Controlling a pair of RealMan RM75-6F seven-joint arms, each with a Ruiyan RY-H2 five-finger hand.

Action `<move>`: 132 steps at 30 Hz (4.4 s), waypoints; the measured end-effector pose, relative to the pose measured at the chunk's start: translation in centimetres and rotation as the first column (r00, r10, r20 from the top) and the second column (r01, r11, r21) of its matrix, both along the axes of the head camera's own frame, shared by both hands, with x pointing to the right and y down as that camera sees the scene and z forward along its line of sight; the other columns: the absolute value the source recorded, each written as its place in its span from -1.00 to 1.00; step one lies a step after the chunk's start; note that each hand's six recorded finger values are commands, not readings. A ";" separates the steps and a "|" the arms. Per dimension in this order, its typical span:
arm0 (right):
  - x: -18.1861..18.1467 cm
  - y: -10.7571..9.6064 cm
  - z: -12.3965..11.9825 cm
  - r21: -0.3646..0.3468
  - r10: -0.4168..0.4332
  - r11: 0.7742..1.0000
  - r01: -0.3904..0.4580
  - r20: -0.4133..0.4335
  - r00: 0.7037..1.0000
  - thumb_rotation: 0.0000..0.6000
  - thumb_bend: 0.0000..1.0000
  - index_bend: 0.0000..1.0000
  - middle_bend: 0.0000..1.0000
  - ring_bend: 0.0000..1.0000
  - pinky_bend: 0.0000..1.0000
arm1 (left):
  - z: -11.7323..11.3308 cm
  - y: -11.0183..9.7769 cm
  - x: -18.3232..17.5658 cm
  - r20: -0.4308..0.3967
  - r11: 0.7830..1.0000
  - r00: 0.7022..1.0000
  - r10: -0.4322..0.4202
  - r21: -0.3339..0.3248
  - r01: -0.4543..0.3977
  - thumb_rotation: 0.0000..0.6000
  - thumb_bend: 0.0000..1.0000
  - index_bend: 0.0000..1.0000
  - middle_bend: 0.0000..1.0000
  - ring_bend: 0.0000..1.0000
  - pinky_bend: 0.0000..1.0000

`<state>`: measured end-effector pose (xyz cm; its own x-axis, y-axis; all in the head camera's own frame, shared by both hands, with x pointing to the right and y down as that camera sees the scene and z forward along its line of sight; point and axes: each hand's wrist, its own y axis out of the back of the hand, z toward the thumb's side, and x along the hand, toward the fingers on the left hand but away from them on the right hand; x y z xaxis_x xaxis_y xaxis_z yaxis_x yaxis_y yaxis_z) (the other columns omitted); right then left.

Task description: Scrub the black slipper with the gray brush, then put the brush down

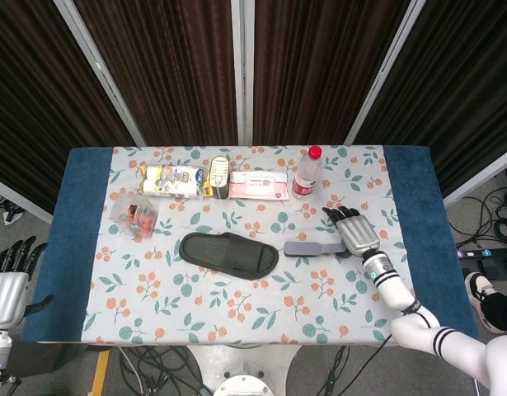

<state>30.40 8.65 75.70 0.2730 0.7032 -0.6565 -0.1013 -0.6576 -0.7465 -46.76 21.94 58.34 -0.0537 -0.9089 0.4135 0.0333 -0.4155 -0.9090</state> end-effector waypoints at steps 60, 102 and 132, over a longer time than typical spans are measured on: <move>-2.7 1.5 0.6 -0.305 0.141 0.945 -0.115 0.064 0.988 1.00 -0.29 0.67 0.54 0.60 0.96 | 0.3 1.3 -1.0 -0.023 0.998 0.998 -0.059 0.004 0.059 1.00 -0.92 -0.62 -0.69 -0.82 -0.71; -6.8 -3.1 -12.0 -0.081 -0.095 0.989 0.122 0.284 0.954 1.00 0.24 1.00 0.94 1.00 1.00 | 11.5 -12.8 22.1 -0.443 0.805 0.798 0.409 -0.238 -0.544 1.00 -0.68 -0.70 -0.74 -0.82 -0.72; -12.2 -0.5 -5.4 -0.125 -0.193 0.966 0.227 0.236 0.952 1.00 0.23 1.00 0.94 1.00 1.00 | 19.6 -12.6 26.4 -0.351 0.760 0.851 0.391 -0.398 -0.514 1.00 -0.68 -0.28 -0.19 -0.46 -0.55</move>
<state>18.21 8.18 70.27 0.5534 0.5134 -0.6559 -0.0930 -0.7445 -0.6612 -20.35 9.39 77.94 0.4669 -0.4976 0.7310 0.1409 -0.7743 -0.6170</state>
